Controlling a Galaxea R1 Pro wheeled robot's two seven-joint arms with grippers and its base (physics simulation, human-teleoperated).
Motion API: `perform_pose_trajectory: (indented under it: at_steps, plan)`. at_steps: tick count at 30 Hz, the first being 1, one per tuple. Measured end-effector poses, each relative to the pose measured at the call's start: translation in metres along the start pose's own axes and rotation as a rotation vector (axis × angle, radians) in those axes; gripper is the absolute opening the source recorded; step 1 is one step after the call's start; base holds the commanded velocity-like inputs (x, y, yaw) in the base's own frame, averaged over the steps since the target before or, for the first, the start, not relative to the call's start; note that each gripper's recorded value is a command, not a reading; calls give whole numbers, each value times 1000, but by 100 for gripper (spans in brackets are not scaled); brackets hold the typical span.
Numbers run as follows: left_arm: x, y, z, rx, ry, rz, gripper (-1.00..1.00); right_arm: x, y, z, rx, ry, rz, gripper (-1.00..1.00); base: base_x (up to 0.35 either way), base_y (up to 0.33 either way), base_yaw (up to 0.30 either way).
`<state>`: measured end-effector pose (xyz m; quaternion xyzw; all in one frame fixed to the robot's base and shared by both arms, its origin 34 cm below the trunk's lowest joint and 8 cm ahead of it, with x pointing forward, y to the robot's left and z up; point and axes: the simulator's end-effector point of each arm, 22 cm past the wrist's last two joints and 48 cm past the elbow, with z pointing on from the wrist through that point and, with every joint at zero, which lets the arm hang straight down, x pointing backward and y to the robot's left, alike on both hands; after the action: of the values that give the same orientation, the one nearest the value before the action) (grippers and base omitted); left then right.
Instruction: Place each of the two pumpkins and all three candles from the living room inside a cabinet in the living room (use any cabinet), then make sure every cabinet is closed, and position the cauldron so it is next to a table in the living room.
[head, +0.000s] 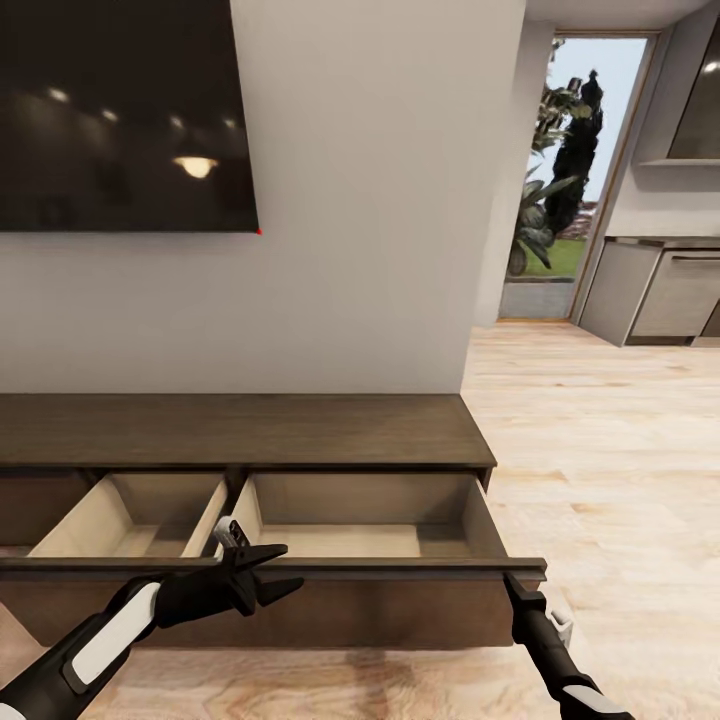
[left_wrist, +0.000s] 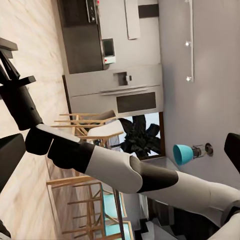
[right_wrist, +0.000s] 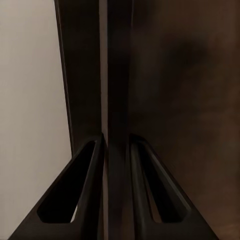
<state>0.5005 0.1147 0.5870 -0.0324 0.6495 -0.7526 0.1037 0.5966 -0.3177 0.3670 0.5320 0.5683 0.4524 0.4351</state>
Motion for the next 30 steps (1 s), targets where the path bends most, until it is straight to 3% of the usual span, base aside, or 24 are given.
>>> perform_pose_trajectory:
  at_steps: [22, 30]
  plan:
    - [0, 0, 0, -1, -1, 1, 100, 0, 0, 0, 1, 0, 1, -100, -37, 0, 0]
    - [0, 0, 0, -1, -1, 1, 100, -2, 9, 19, 34, -4, -7, -100, -113, 0, 0]
